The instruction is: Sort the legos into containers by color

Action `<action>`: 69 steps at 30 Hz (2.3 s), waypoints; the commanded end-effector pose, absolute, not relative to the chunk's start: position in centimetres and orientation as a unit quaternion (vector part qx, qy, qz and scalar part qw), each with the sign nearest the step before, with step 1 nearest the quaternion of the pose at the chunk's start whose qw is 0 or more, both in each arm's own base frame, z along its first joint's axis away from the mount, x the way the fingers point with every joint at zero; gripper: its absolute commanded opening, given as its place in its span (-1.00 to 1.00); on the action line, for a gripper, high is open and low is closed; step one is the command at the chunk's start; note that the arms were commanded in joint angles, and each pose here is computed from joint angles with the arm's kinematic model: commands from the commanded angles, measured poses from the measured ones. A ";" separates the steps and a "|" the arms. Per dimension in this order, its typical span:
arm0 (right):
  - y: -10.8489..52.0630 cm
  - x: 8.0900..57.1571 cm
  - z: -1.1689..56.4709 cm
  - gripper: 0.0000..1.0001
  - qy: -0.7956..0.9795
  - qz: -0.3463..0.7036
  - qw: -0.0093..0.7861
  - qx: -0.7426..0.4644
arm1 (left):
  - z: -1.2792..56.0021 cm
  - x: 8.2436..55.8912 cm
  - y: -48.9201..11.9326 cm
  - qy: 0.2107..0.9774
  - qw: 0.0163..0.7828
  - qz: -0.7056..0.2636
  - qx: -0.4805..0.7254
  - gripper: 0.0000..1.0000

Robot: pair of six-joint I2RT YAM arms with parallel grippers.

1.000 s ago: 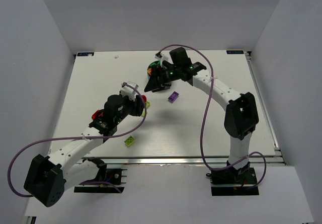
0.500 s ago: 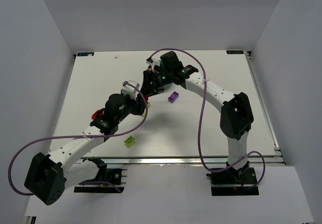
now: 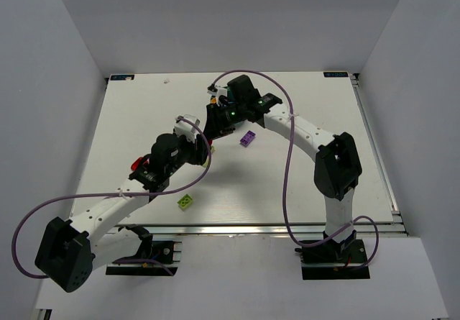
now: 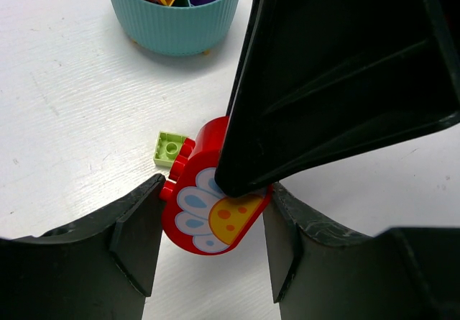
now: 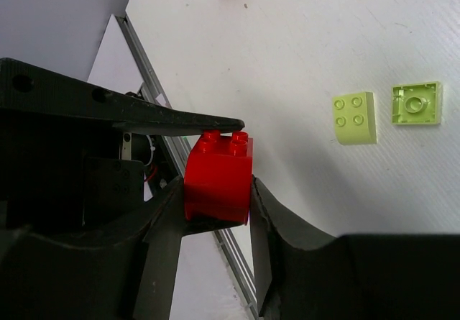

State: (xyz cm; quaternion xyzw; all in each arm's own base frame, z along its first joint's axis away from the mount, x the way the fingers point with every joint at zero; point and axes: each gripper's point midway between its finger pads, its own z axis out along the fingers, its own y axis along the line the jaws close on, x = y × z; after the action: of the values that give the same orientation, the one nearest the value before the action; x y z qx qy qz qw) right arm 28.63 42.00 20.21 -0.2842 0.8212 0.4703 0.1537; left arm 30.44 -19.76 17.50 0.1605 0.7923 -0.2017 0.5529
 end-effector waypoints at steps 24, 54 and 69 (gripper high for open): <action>35.4 38.9 25.0 -1.00 0.782 0.389 0.375 -0.311 | 20.5 29.2 -14.8 0.792 0.583 -0.181 -0.017 0.96; 28.1 57.0 23.3 -1.00 0.785 0.262 0.527 -0.193 | 18.9 27.6 -9.1 0.837 0.472 -0.135 -0.243 0.94; 29.9 55.4 20.9 -1.00 0.798 0.290 0.490 -0.197 | 18.5 27.5 -8.9 0.837 0.467 -0.135 -0.250 0.94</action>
State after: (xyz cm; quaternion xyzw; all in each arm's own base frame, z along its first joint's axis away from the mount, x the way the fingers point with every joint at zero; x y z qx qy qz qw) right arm 55.49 28.98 19.96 -0.1943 0.8106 0.2771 0.4779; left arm 27.72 -9.21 18.31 -0.2446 0.8383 -0.1358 0.4679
